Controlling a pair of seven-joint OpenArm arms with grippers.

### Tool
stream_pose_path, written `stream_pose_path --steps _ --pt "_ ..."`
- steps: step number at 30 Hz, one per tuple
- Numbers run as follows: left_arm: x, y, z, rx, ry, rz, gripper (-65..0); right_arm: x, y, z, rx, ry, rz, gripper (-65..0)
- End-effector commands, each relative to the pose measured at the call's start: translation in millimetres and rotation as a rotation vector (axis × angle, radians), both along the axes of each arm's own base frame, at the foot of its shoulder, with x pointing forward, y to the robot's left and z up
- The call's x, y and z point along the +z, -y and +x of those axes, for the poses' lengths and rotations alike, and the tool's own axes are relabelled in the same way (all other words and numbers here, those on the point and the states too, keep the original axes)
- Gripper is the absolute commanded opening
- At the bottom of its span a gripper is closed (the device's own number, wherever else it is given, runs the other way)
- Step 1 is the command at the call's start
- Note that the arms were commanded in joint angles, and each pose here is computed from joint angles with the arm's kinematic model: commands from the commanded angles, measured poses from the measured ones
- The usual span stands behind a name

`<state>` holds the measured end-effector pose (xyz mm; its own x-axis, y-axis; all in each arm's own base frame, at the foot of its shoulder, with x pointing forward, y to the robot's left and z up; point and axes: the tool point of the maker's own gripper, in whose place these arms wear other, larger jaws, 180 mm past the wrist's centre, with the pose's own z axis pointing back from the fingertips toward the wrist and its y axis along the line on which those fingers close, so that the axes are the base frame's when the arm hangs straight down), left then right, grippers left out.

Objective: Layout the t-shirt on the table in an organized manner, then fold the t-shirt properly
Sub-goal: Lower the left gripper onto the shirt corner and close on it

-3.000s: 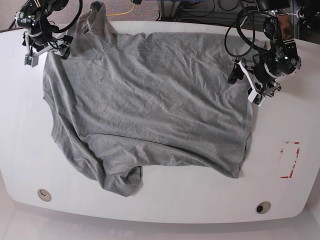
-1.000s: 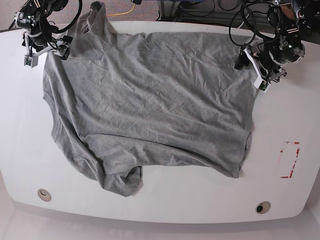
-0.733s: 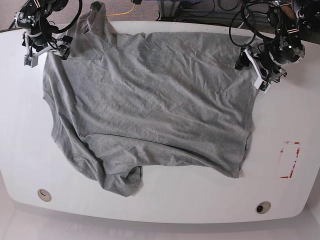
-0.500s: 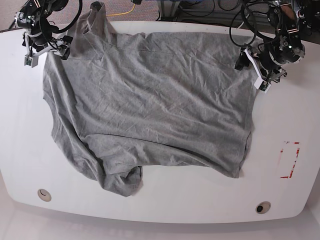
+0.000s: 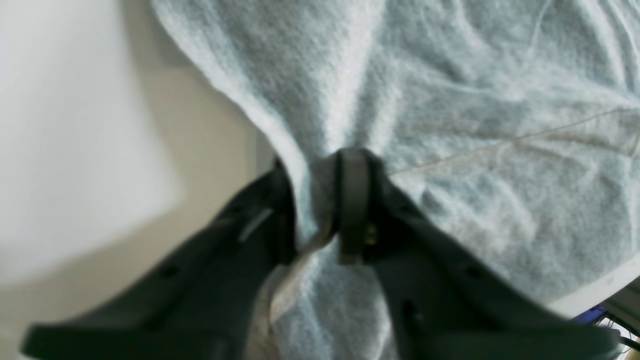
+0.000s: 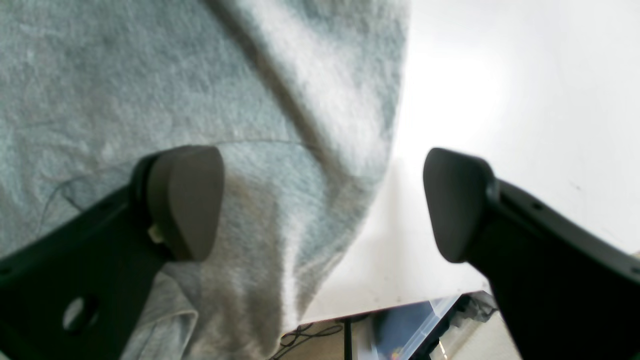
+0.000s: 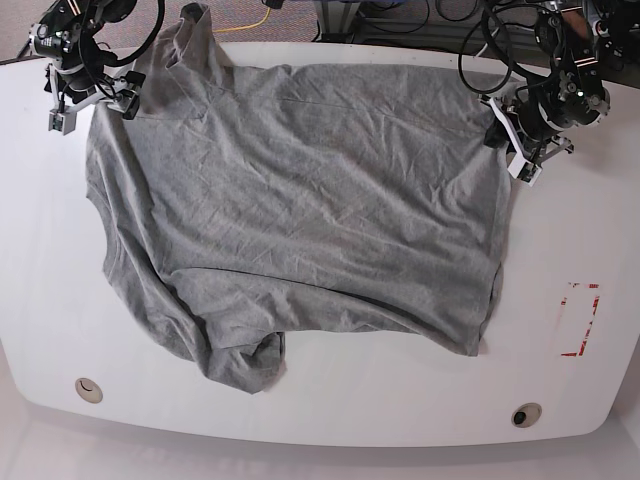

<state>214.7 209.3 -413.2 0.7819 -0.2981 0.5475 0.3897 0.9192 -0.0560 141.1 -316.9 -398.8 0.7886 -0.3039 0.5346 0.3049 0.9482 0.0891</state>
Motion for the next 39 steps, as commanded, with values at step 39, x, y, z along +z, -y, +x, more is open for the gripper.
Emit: stream_pose_path --steps 39 --pt "33.0 -2.3 19.4 -0.040 0.110 0.041 -41.3 9.3 5.2 6.0 0.002 0.034 -0.024 -5.1"
